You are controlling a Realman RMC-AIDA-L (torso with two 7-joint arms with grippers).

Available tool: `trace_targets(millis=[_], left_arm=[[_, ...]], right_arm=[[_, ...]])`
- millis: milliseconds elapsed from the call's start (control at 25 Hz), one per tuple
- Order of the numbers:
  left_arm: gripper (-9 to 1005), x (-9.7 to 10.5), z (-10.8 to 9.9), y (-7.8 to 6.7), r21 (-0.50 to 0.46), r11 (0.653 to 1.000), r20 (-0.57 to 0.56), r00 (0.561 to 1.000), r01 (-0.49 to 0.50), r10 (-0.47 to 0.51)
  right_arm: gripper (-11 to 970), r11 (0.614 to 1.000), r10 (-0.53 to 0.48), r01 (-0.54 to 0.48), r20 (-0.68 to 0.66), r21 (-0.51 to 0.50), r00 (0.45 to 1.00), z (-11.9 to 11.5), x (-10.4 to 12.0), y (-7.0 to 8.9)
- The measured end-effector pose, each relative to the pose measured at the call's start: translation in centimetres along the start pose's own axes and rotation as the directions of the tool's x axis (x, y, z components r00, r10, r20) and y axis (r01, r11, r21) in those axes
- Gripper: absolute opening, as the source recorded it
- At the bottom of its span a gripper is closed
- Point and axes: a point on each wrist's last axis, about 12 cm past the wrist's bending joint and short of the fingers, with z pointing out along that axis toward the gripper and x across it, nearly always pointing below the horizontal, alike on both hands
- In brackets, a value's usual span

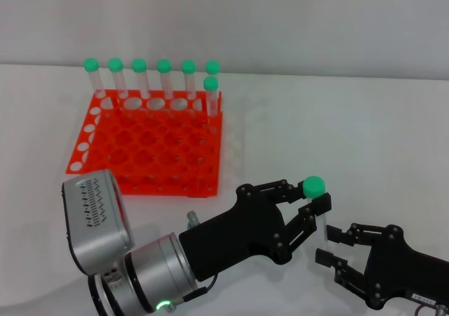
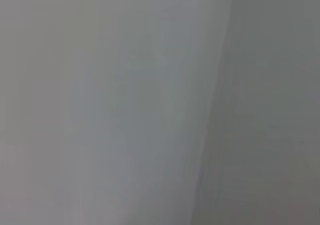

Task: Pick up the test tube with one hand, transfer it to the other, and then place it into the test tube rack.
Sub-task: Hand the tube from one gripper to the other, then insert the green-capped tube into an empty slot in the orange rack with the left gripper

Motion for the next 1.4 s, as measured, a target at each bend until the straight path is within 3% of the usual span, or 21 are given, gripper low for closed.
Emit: trace_targets(millis=[200,280,400,440,480,560,600,640,800,960,1120,1400], left_arm=[[245,-0.4,-1.3,0.3,-0.055,0.998,0.06,0.998,0.008,-0.005],[245,-0.5,-2.0,0.5,-0.085,0.996,0.083,0.997,0.006,0.001],[245,-1.0,-5.7,1.2,-0.221,0.975,0.186,0.981,-0.006,0.048],[245,-1.1,-6.8,1.3,-0.254,0.967,0.212,0.975,-0.01,0.065],[245,-1.2,-7.7,1.2,-0.284,0.959,0.233,0.969,-0.016,0.085],[245,-1.5,-10.0,1.1,-0.366,0.93,0.276,0.95,-0.036,0.145],[245,-1.6,-11.6,1.1,-0.435,0.899,0.298,0.935,-0.046,0.192],[245,-1.6,-11.6,1.1,-0.435,0.899,0.298,0.935,-0.046,0.192],[245,-2.2,-14.1,1.9,-0.575,0.818,0.329,0.909,-0.023,0.257],[245,-2.8,-13.8,2.8,-0.59,0.807,0.345,0.899,-0.016,0.269],[245,-4.0,-11.5,5.1,-0.579,0.815,0.342,0.9,-0.026,0.272],[244,-5.2,-7.7,9.3,-0.599,0.8,0.251,0.943,-0.026,0.219]], right_arm=[[376,0.999,0.008,-0.007,-0.007,0.035,1.0,-0.7,0.2,-0.2],[472,0.997,0.014,-0.013,-0.008,0.075,1.0,-1.5,0.4,-0.4],[617,0.985,0.029,-0.027,-0.007,0.172,1.0,-3.1,0.7,-0.8],[638,0.965,0.039,-0.038,0.001,0.258,0.999,-4.5,0.9,-1.0],[658,0.965,0.039,-0.038,0.001,0.258,0.999,-4.5,0.9,-1.0],[699,0.937,0.045,-0.049,0.019,0.345,0.999,-5.8,1.1,-1.2],[720,0.92,0.044,-0.054,0.033,0.389,0.998,-6.3,1.1,-1.3],[740,0.902,0.047,-0.062,0.045,0.428,0.998,-6.8,1.2,-1.4],[822,0.831,0.037,-0.083,0.094,0.55,0.995,-8.2,1.2,-1.8],[873,0.787,0.02,-0.097,0.133,0.61,0.991,-8.6,1.1,-1.9],[873,0.785,0.018,-0.1,0.139,0.611,0.99,-8.4,1.1,-2.0],[873,0.79,0.017,-0.099,0.139,0.605,0.99,-8.2,1.0,-2.2]])
